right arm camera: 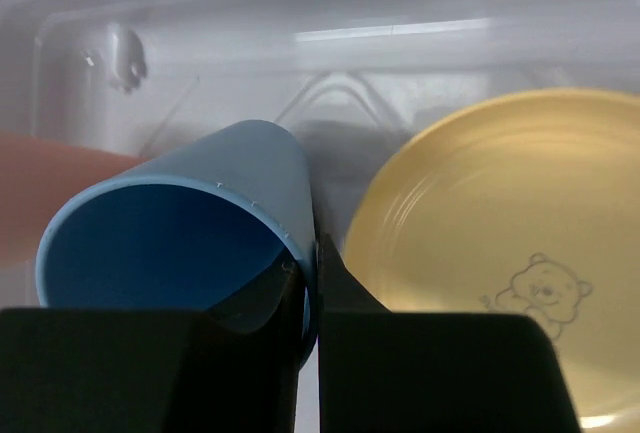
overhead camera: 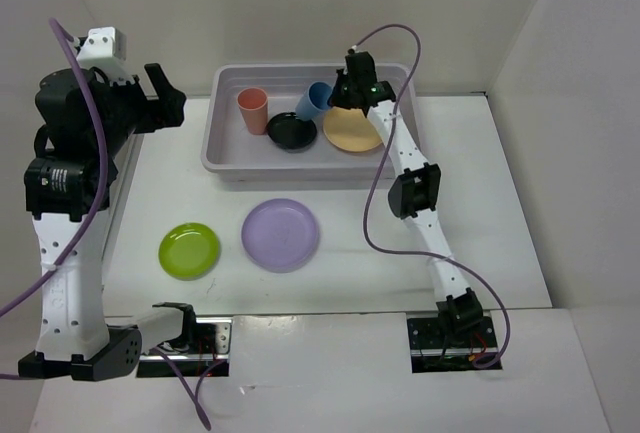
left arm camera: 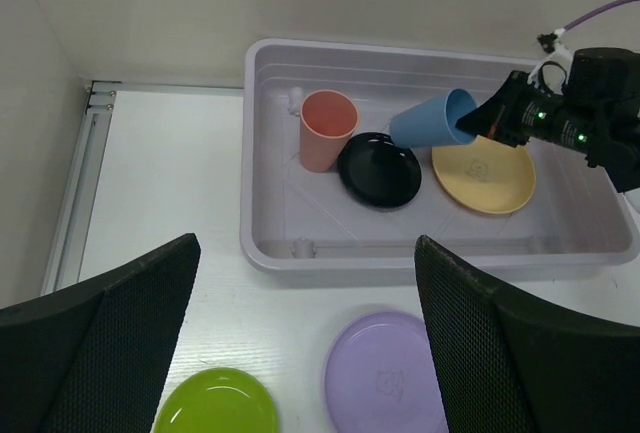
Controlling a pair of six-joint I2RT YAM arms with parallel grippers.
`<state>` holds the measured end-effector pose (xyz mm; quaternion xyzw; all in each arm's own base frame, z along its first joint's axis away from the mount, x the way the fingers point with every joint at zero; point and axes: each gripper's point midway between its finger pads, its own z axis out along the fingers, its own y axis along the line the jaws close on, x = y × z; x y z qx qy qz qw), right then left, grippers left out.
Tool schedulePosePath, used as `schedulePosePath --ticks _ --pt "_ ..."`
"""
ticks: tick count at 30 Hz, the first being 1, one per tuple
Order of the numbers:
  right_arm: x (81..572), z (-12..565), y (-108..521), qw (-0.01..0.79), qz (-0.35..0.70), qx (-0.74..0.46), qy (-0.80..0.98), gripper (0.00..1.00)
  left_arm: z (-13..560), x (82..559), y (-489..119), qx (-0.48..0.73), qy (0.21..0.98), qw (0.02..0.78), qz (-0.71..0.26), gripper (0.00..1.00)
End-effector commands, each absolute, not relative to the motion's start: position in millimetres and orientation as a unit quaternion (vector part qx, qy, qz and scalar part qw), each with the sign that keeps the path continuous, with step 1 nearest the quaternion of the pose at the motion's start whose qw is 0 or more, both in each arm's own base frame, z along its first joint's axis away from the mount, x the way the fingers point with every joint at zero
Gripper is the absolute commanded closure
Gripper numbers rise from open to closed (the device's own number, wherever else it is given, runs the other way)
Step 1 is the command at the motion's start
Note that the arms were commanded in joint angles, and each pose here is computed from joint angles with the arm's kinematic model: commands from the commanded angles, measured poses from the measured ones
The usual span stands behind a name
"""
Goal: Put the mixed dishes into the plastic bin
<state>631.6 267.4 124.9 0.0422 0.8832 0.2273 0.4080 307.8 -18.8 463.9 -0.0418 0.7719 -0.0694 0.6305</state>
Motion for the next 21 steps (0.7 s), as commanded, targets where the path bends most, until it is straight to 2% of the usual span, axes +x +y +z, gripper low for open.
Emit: schedulePosePath --ticks 1,9,16,18,21 --pt "654 198 267 0.495 0.27 0.052 0.824 1.0 472 312 -18 -0.034 0.76 0.645 -0.068 0.06" --pt "663 158 258 0.481 0.247 0.066 0.838 1.0 467 318 -20 -0.032 0.766 0.638 -0.071 0.06" --pt "669 153 248 0.493 0.221 0.08 0.837 1.0 467 318 -20 -0.032 0.766 0.638 -0.071 0.06" --pt "670 153 246 0.496 0.215 0.084 0.837 0.98 467 318 -20 -0.032 0.766 0.638 -0.071 0.06" --pt "670 153 246 0.497 0.213 0.08 0.837 0.89 463 319 -20 -0.032 0.769 0.634 -0.071 0.06"
